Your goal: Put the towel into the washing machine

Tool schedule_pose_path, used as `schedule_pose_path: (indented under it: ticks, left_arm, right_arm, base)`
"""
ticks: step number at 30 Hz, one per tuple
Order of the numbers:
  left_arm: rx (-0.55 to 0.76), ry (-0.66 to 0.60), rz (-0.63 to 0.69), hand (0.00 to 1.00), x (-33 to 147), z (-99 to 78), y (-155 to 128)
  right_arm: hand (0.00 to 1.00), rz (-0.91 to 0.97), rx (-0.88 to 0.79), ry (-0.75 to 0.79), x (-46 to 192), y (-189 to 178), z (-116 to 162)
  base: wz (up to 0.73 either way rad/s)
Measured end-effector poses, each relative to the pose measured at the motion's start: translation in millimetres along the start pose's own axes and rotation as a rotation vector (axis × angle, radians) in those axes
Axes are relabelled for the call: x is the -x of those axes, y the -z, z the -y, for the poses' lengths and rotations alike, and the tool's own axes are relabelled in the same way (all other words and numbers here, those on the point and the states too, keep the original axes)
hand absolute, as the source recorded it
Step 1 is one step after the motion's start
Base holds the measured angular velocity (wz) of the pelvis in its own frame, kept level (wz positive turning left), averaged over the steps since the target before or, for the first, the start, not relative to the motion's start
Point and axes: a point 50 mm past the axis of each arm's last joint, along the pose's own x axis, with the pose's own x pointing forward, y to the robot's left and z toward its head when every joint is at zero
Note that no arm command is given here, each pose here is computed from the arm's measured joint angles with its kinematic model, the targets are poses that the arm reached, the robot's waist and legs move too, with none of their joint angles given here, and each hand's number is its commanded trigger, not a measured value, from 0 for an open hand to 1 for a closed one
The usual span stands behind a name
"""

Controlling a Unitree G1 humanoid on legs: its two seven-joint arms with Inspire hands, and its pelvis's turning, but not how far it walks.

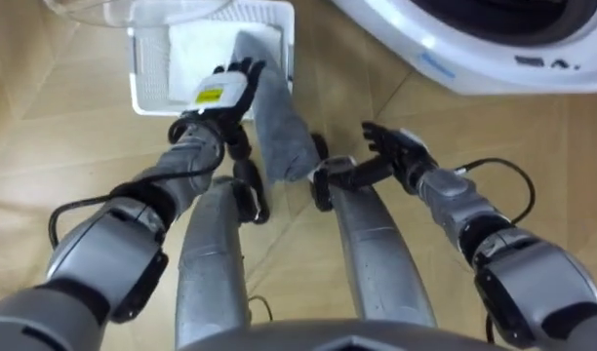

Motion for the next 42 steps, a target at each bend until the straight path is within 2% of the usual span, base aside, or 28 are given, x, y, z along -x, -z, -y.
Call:
schedule_pose_path:
  ticks: [6,13,15,16,17,24,28,37,42]
  left_arm:
    - [-0.141,-0.013,0.137,0.00,-9.3,-8.5,-23.7]
    - [-0.218,0.031,0.214,0.00,-8.4,0.3,-37.0]
    - [-0.228,0.041,0.232,0.36,-8.7,1.4,-41.4]
    - [-0.238,0.050,0.240,0.97,-10.0,0.0,-43.1]
    - [-0.241,0.052,0.242,1.00,-10.5,-0.7,-43.7]
    - [-0.326,0.165,0.275,1.00,-12.6,1.8,-49.4]
    - [-0.349,0.225,0.246,1.00,-14.5,-0.9,-44.4]
    - [-0.350,0.310,0.190,1.00,-16.3,-1.4,-40.2]
    - [-0.350,0.373,0.179,1.00,-11.7,8.1,-37.0]
  right_arm:
    - [0.00,0.096,-0.007,-0.010,-4.7,-26.5,-0.3]
    - [0.00,0.163,-0.012,-0.038,-8.3,-46.5,-7.0]
    - [0.00,0.176,-0.016,-0.048,-9.7,-51.9,-10.0]
    - [0.00,0.181,-0.017,-0.054,-10.2,-54.1,-11.7]
    - [0.00,0.183,-0.016,-0.058,-10.5,-55.1,-12.7]
    - [0.00,0.230,0.009,-0.104,-13.7,-68.7,-30.0]
    - [0.00,0.240,0.013,-0.102,-14.1,-71.9,-31.3]
    - [0.00,0.228,0.024,-0.126,-14.6,-69.2,-37.6]
    - [0.00,0.193,0.036,-0.141,-13.7,-57.5,-41.3]
  base:
    - [-0.09]
    - [-0.02]
    - [0.00]
    - [0.00]
    - [0.00]
    - [0.03]
    - [0.00]
    - [0.00]
    - [0.00]
